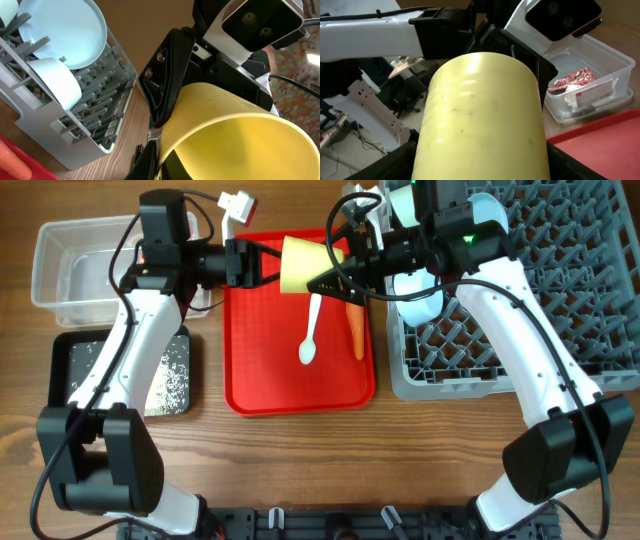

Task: Sort waste into correct bins and load items into the dishwasher rack
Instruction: 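Grasp the yellow cup with the right gripper and release the left gripper, then carry the yellow cup with the right gripper and set it in the rack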

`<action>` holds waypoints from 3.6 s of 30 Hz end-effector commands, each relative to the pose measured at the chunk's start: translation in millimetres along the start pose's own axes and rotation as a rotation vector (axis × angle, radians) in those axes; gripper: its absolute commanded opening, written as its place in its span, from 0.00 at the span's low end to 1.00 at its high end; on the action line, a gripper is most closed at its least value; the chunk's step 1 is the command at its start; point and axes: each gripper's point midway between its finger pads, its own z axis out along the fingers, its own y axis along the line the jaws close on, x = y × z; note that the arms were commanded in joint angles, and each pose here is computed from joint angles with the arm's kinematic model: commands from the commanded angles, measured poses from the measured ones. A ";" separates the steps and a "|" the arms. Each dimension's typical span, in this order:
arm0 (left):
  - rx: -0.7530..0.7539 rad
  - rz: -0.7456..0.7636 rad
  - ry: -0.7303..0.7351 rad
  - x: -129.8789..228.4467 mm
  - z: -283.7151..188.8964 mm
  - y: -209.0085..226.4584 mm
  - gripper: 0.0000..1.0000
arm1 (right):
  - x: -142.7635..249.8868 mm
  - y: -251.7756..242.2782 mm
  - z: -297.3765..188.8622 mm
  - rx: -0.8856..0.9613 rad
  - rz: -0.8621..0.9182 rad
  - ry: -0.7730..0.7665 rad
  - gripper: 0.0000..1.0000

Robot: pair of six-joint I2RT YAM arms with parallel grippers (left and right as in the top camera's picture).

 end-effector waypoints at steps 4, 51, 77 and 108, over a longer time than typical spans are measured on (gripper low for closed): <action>0.006 0.040 0.003 -3.0 1.2 -12.5 0.04 | 0.6 0.8 4.0 -0.009 -0.025 0.004 0.78; 0.015 -0.066 -0.052 -41.2 19.6 -45.6 0.04 | -41.5 10.8 -24.6 -0.131 -0.151 -0.134 0.57; 0.016 -0.003 -0.046 -40.4 13.6 -45.5 0.46 | -15.3 -65.8 -159.4 0.257 0.171 -0.239 0.54; -0.778 -0.149 -0.216 -7.5 -39.5 117.2 0.73 | 142.0 9.1 -210.5 1.259 0.940 0.388 0.54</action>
